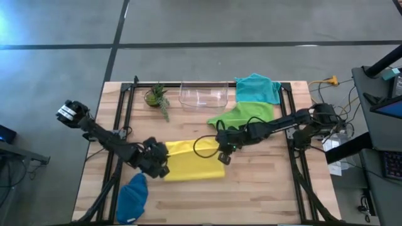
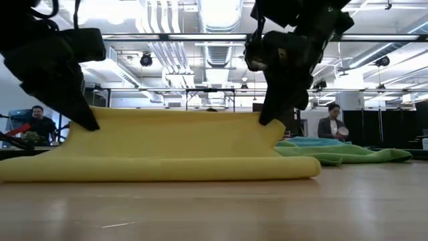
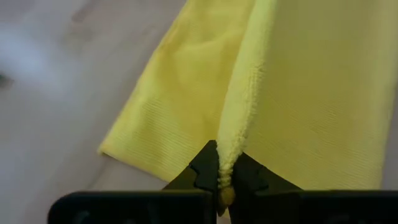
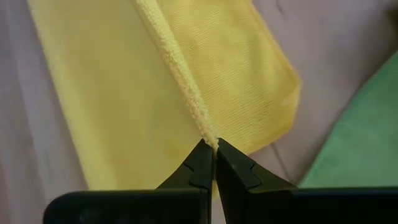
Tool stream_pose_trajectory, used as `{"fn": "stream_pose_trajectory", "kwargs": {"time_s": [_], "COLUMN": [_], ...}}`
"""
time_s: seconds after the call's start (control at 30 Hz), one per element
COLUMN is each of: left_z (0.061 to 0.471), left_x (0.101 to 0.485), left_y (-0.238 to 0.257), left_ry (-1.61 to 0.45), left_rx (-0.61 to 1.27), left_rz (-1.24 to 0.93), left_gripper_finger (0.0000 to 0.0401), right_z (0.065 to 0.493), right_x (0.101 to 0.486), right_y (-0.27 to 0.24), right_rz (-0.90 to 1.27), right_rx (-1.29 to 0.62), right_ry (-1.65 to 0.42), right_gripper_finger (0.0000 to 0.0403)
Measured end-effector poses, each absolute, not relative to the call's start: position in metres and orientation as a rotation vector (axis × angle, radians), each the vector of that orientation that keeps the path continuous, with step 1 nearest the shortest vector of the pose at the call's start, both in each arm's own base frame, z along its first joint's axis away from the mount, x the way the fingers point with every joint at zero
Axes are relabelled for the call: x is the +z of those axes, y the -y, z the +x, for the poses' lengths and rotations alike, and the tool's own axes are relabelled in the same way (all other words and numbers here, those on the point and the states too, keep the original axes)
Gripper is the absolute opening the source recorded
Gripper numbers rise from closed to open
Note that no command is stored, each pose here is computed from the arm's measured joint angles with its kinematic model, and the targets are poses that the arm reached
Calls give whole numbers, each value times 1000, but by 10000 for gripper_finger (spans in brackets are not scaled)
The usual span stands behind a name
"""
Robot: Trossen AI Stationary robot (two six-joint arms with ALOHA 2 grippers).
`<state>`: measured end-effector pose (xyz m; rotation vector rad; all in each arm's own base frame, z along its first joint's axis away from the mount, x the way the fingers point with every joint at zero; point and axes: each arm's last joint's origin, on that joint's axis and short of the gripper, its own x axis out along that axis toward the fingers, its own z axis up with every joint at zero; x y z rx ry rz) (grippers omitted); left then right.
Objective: Fold microfiber towels
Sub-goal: Fold the yellow towel
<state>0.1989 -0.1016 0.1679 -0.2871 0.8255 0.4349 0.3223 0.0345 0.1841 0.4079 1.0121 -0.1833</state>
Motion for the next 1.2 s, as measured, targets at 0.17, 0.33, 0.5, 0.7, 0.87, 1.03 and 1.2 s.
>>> {"fn": "stream_pose_trajectory", "kwargs": {"time_s": [0.17, 0.33, 0.5, 0.7, 0.87, 1.03, 1.2], "left_z": [203, 204, 201, 198, 193, 192, 192], "left_x": [168, 166, 165, 166, 172, 173, 168], "left_y": [92, 83, 80, 77, 74, 77, 85], "left_ry": [-835, -858, -896, -886, -874, -932, -968], "left_rx": [452, 492, 516, 551, 573, 494, 442], "left_rz": [-247, -229, -200, -152, -142, -213, -213], "left_gripper_finger": [0, 3, 47, 139, 212, 230, 197], "right_z": [323, 325, 324, 322, 322, 331, 341], "right_x": [182, 176, 174, 185, 205, 213, 194], "right_y": [-24, -17, -8, 6, 4, -31, -69], "right_rz": [420, 442, 455, 480, 468, 379, 322], "right_rx": [-212, -226, -255, -285, -221, 5, 61], "right_ry": [-1016, -1036, -1047, -1004, -902, -803, -789], "right_gripper_finger": [9, 17, 56, 121, 157, 162, 144]}}
